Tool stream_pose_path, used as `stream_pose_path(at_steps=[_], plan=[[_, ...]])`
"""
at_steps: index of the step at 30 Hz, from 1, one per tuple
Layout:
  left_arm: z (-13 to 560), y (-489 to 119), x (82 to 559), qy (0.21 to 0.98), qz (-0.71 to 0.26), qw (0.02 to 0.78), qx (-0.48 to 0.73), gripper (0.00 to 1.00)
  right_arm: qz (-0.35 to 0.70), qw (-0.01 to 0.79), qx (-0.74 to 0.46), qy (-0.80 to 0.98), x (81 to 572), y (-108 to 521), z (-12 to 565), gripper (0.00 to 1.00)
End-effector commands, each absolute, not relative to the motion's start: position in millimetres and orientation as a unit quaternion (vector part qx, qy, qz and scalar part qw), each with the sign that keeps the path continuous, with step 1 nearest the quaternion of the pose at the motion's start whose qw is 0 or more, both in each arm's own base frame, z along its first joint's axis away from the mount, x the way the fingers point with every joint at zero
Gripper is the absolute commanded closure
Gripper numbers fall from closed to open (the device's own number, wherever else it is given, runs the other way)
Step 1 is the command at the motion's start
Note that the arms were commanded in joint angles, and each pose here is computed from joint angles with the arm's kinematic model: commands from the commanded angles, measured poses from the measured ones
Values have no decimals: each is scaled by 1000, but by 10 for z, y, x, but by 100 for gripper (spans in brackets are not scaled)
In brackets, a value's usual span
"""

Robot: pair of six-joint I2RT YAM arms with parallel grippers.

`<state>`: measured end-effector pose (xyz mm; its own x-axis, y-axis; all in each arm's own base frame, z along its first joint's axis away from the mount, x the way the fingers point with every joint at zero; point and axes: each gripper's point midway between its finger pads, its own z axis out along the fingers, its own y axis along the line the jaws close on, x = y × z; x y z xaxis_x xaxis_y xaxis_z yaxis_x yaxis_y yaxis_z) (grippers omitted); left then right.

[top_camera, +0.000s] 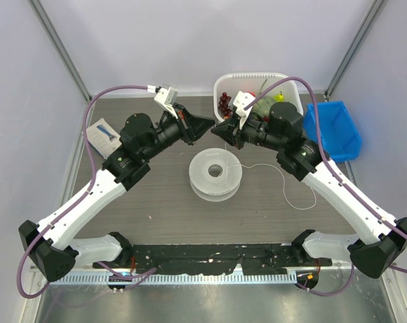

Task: Wrap the cables

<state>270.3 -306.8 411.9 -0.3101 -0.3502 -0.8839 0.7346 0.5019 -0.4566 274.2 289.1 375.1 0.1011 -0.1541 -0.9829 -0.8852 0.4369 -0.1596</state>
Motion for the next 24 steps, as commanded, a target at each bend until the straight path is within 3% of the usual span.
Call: stream_pose_path(at_steps=[1,4,9,10,14,15,20,24], plan=[[4430,-3017,2613,616,-495,595,148,100,294,624,-431,581,2715,2847,3905,87],[4408,-3026,2618,619,-495,591,147,100,297,628,-430,577,2706,2853,3943,98],[4328,-3010,2645,630,-485,588,145,100,294,634,-425,575,2695,2820,3964,99],[4301,-2992,2662,637,-479,587,139,95,293,635,-424,576,2698,2816,3959,99],[4154,-2855,2792,678,-457,564,120,51,288,631,-404,597,2756,2715,3927,99],[4079,-2816,2804,692,-452,550,121,45,285,627,-400,605,2780,2674,3905,99],[3712,-2445,3032,739,-446,500,78,38,262,640,-333,641,3152,2174,3975,99],[3042,-2217,3213,802,-423,420,49,29,216,679,-284,642,3432,1660,4300,99]])
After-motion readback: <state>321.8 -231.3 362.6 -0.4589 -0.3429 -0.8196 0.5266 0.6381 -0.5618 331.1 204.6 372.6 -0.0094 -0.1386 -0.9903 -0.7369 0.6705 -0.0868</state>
